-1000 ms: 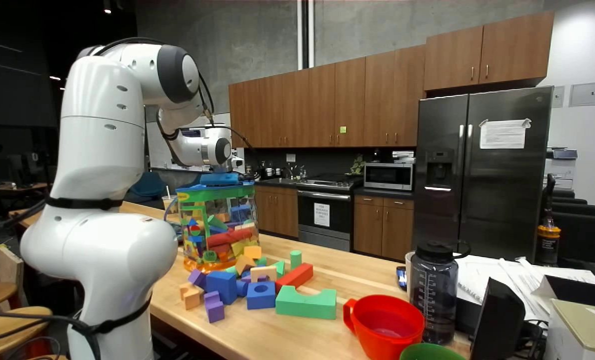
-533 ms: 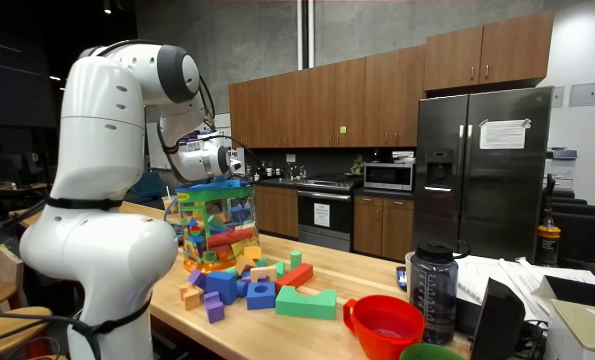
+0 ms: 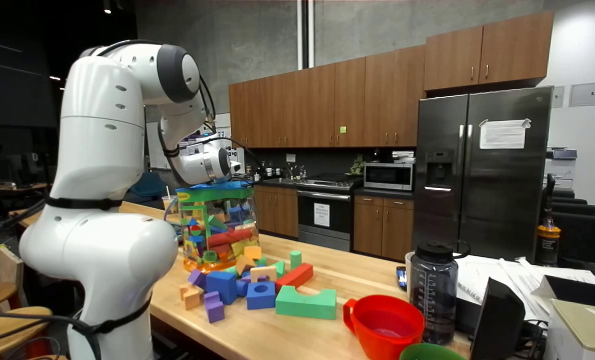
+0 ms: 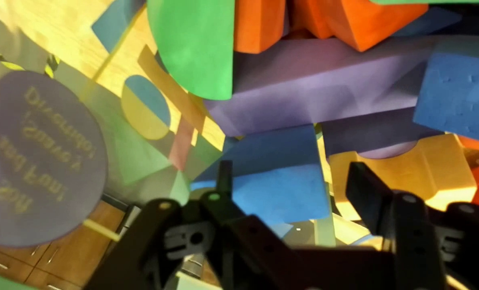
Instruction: Pick up one blue rectangular block and put it on the table, pick up one green cylindrical block and put it on the table
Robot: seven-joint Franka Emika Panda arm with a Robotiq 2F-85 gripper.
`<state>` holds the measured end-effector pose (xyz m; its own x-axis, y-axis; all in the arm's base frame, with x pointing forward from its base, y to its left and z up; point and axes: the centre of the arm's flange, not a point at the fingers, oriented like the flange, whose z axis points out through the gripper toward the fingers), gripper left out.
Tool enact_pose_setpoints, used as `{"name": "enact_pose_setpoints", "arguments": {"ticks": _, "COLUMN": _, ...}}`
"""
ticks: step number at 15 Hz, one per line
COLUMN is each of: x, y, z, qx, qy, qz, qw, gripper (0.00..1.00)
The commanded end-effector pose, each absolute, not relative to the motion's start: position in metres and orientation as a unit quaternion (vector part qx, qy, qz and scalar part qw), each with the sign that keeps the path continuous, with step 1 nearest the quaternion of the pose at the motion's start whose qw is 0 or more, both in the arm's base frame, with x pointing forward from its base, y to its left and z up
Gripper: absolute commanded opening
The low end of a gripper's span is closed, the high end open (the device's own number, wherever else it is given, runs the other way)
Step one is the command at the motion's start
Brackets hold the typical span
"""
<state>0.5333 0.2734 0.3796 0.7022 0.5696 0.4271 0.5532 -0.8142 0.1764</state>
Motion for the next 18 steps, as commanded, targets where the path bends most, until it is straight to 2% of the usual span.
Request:
{"name": "enact_pose_setpoints", "arguments": {"ticks": 1, "x": 0.5261, "y": 0.2713, "z": 0.3811, "qx": 0.919, "qy": 0.308, "qz": 0.246, "qw": 0.026, "gripper": 0.39}}
{"name": "enact_pose_setpoints", "arguments": {"ticks": 7, "x": 0.5262, "y": 0.2728, "z": 0.3829, "qx": 0.916, "qy": 0.312, "qz": 0.251, "qw": 0.026, "gripper": 0.03}}
{"name": "enact_pose_setpoints", "arguments": {"ticks": 9, "x": 0.5267, "y": 0.2728, "z": 0.3831, "qx": 0.915, "qy": 0.313, "qz": 0.252, "qw": 0.026, "gripper": 0.05}}
{"name": "enact_pose_setpoints", "arguments": {"ticks": 12, "x": 0.5276, "y": 0.2731, "z": 0.3842, "qx": 0.915, "qy": 0.312, "qz": 0.256, "qw": 0.026, "gripper": 0.02}}
{"name": "enact_pose_setpoints", "arguments": {"ticks": 13, "x": 0.5284, "y": 0.2728, "z": 0.3853, "qx": 0.914, "qy": 0.312, "qz": 0.257, "qw": 0.026, "gripper": 0.37}}
{"name": "enact_pose_setpoints", "arguments": {"ticks": 15, "x": 0.5303, "y": 0.272, "z": 0.388, "qx": 0.913, "qy": 0.314, "qz": 0.259, "qw": 0.029, "gripper": 0.35}}
{"name": "enact_pose_setpoints", "arguments": {"ticks": 18, "x": 0.5318, "y": 0.2689, "z": 0.3891, "qx": 0.909, "qy": 0.321, "qz": 0.262, "qw": 0.039, "gripper": 0.51}}
